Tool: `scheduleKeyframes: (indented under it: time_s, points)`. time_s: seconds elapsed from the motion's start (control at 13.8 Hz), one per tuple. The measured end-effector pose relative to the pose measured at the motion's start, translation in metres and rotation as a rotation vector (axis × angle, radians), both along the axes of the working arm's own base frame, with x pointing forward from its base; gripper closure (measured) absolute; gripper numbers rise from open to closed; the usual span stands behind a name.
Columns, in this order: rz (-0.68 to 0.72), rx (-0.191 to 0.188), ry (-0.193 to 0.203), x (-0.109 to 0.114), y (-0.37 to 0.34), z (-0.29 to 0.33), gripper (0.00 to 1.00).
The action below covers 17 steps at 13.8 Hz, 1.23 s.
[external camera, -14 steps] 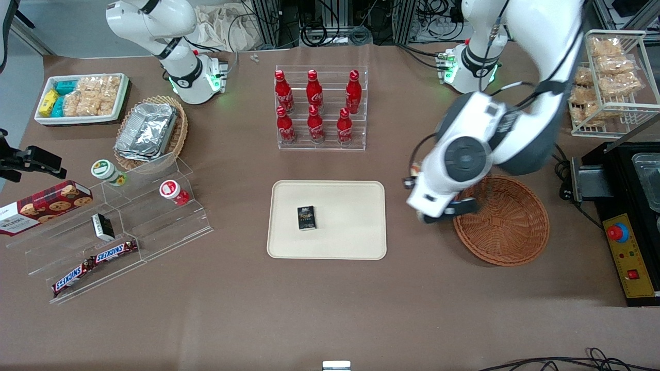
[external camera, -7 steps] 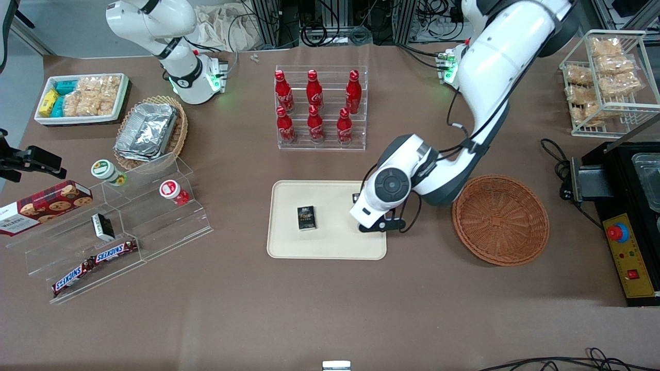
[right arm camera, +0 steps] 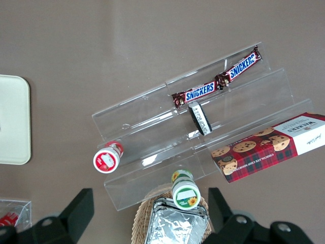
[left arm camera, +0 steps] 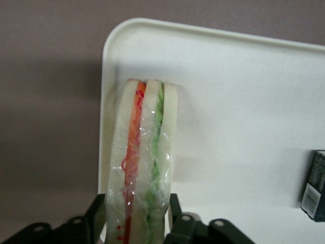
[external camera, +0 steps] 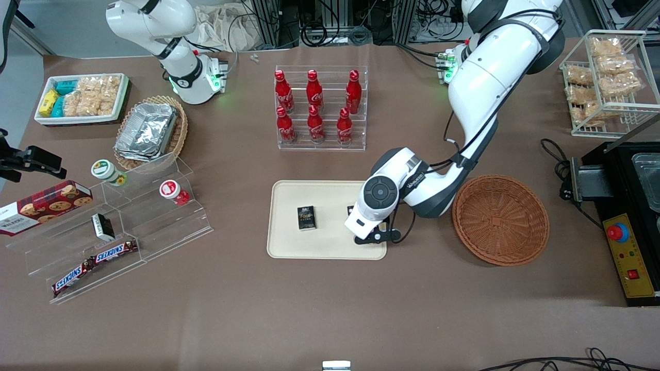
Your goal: Place sandwich from basket to tray
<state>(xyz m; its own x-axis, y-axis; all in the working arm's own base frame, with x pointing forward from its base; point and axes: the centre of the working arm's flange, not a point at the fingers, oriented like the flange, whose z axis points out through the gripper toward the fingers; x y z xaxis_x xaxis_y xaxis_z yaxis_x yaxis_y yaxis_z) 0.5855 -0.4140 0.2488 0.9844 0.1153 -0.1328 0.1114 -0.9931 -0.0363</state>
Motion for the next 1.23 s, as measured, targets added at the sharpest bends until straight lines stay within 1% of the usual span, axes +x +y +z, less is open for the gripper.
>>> scheduleKeyframes:
  time_s: [0.14,0.22,0.29,0.43,0.51,0.58,0.8,0.87,1.01,1.16,1.23]
  points:
    - [0.005,0.068,0.010,0.003,0.013,0.042,0.17]
    - [0.017,0.094,0.005,0.007,0.027,0.072,0.06]
    - [0.014,0.095,0.000,0.011,0.046,0.103,0.00]
    - [-0.040,0.054,0.007,0.012,0.094,0.155,0.00]
    - [-0.075,0.043,0.009,0.010,0.124,0.173,0.00]
    - [-0.113,0.047,0.009,0.006,0.156,0.186,0.00]
    - [-0.236,0.083,0.014,-0.016,0.245,0.214,0.00]
    - [-0.283,0.082,0.017,-0.024,0.270,0.223,0.00]
    - [-0.354,0.060,0.018,-0.034,0.313,0.238,0.00]
    - [-0.401,0.040,0.027,-0.036,0.348,0.250,0.00]
    - [-0.425,0.030,0.039,-0.034,0.359,0.254,0.00]
